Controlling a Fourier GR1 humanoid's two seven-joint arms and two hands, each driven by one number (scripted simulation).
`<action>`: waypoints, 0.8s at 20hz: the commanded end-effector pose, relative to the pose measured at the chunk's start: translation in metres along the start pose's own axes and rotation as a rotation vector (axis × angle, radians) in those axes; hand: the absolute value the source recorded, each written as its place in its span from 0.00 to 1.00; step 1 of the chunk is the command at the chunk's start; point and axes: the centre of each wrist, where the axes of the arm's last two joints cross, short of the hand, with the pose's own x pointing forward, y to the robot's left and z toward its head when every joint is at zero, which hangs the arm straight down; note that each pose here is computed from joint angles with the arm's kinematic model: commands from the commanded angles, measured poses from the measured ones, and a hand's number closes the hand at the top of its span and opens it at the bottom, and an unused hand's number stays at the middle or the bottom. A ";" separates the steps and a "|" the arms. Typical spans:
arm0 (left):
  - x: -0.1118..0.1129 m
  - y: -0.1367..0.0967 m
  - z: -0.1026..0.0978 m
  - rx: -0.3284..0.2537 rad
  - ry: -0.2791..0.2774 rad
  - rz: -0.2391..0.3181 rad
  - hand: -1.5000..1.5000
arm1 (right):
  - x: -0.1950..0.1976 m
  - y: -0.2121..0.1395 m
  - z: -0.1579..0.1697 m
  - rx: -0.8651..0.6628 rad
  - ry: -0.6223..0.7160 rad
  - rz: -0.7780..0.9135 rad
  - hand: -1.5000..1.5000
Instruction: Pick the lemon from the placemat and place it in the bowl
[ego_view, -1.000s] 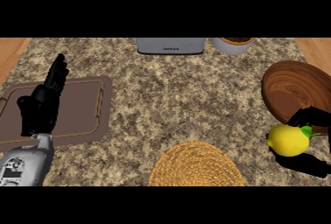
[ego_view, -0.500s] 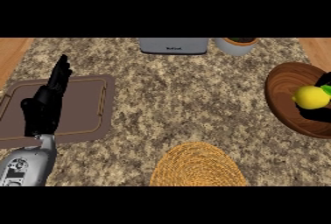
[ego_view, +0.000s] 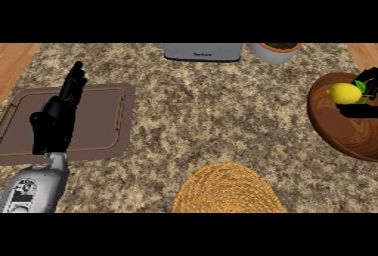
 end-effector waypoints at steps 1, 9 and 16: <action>-0.001 -0.010 0.000 -0.018 -0.002 0.015 0.50 | -0.028 0.004 0.004 0.079 0.070 -0.083 0.00; -0.002 -0.003 -0.006 -0.003 -0.011 0.015 0.50 | -0.024 0.024 -0.002 0.109 -0.059 -0.331 0.00; -0.003 0.006 0.003 0.015 -0.002 0.004 0.50 | -0.048 -0.028 -0.007 0.015 -0.021 -0.445 0.00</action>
